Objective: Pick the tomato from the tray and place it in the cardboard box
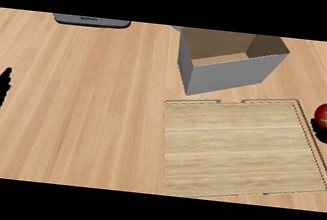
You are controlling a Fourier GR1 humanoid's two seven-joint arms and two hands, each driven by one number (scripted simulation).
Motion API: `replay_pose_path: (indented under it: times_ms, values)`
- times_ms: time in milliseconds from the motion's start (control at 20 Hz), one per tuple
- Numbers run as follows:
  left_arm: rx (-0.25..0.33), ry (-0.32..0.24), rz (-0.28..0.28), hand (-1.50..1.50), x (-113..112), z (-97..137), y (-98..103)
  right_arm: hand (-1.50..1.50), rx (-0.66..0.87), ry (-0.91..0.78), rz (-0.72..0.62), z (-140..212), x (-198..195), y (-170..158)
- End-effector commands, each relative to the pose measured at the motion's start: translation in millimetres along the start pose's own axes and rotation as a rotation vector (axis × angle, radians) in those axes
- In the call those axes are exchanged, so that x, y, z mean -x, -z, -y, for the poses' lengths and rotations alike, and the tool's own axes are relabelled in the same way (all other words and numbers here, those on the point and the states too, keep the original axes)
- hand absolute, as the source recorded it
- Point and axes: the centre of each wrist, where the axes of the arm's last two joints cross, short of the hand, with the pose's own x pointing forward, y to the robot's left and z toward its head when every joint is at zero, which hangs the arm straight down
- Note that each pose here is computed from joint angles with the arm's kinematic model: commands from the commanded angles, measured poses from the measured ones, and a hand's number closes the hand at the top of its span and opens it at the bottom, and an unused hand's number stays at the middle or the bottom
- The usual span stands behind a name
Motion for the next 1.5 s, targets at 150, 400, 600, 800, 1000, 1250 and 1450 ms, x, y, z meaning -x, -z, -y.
replay_pose_path:
  times_ms: [150,400,600,800,1000,1250,1450]
  values:
    - [0.020,0.010,0.021,0.00,-15.5,6.9,16.2,1.50,0.035,0.115,0.057,24.7,-68.9,5.7]
    - [0.041,-0.001,0.033,0.00,-11.0,8.9,0.1,1.50,0.032,0.234,0.037,43.7,-99.8,38.3]
    - [0.038,-0.013,0.048,0.00,-9.2,17.5,22.8,1.50,0.041,0.320,0.011,48.9,-141.3,71.4]
    - [0.034,-0.019,0.041,0.00,-3.2,7.4,16.2,1.50,0.010,0.390,-0.033,38.9,-145.9,104.9]
    - [0.055,-0.013,0.047,0.00,-10.7,12.0,15.1,1.50,-0.032,0.414,-0.058,19.7,-174.6,122.7]
    - [0.056,-0.003,0.072,0.00,-18.3,28.4,6.5,1.50,-0.025,0.432,-0.090,-1.9,-184.3,145.8]
    - [0.059,-0.018,0.085,0.00,-39.7,32.5,22.2,1.50,-0.054,0.411,-0.123,-13.7,-178.2,154.9]
